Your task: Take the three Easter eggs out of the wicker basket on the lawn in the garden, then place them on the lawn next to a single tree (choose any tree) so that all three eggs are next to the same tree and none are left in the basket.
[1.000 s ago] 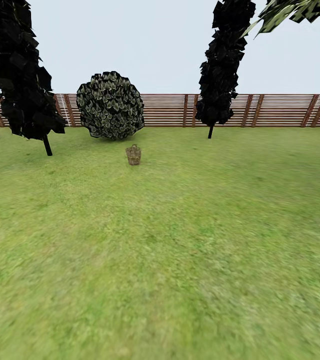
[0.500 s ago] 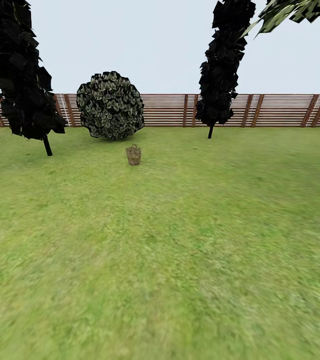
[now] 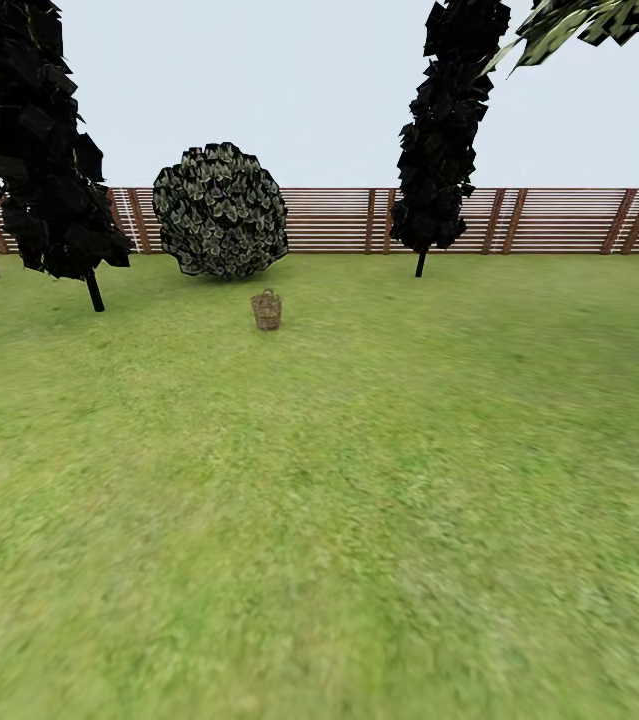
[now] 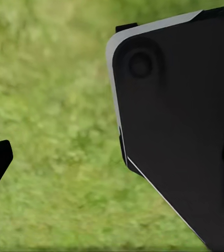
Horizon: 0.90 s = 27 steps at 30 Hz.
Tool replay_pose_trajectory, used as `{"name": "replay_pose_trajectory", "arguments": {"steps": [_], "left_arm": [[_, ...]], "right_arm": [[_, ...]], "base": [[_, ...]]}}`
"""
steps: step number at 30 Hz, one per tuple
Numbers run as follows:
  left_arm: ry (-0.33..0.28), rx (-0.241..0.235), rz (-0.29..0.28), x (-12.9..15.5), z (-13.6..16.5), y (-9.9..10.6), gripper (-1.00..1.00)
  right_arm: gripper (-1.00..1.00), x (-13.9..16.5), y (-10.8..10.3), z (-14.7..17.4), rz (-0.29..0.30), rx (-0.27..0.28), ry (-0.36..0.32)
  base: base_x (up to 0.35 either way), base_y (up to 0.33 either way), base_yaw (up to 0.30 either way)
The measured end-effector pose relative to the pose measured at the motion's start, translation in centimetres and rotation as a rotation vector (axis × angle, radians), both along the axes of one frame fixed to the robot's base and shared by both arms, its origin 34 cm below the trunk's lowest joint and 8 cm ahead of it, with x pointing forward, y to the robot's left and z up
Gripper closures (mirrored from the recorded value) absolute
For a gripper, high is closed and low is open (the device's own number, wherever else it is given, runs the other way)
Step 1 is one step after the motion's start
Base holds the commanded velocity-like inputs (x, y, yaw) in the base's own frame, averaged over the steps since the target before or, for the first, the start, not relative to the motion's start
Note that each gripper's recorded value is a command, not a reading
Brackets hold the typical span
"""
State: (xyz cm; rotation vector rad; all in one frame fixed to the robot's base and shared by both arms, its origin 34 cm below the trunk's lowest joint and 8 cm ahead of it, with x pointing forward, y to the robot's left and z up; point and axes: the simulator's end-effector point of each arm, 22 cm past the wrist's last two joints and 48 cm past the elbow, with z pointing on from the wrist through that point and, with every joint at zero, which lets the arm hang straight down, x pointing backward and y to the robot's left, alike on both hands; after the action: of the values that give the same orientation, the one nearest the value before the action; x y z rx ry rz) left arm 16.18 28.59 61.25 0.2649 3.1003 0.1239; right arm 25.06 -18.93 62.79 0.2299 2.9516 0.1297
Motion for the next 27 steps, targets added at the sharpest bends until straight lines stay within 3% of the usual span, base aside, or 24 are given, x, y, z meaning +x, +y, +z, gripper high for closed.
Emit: {"name": "replay_pose_trajectory", "arguments": {"steps": [6,10,17,21,27], "left_arm": [[0.011,0.014,0.003,-0.3,0.0,0.2,-1.00],[-0.003,0.064,0.004,0.0,0.2,1.2,-1.00],[-0.012,0.094,0.006,0.3,0.3,2.1,-1.00],[-0.014,0.095,0.008,0.3,0.3,2.1,-1.00],[-0.020,0.051,0.019,0.7,0.1,1.2,-1.00]], "right_arm": [[-1.00,0.0,-0.1,0.0,0.000,-0.002,0.000],[-1.00,0.0,-0.1,0.0,0.000,-0.002,0.000],[-1.00,0.0,-0.1,0.0,0.000,-0.002,0.000],[-1.00,0.0,-0.1,0.0,0.001,-0.002,0.000],[-1.00,0.0,0.1,0.0,0.003,0.000,0.000]], "base": [[0.000,0.000,0.000],[0.000,0.000,0.000],[0.000,0.000,0.000],[0.000,0.000,0.000],[0.000,0.000,0.000]]}}
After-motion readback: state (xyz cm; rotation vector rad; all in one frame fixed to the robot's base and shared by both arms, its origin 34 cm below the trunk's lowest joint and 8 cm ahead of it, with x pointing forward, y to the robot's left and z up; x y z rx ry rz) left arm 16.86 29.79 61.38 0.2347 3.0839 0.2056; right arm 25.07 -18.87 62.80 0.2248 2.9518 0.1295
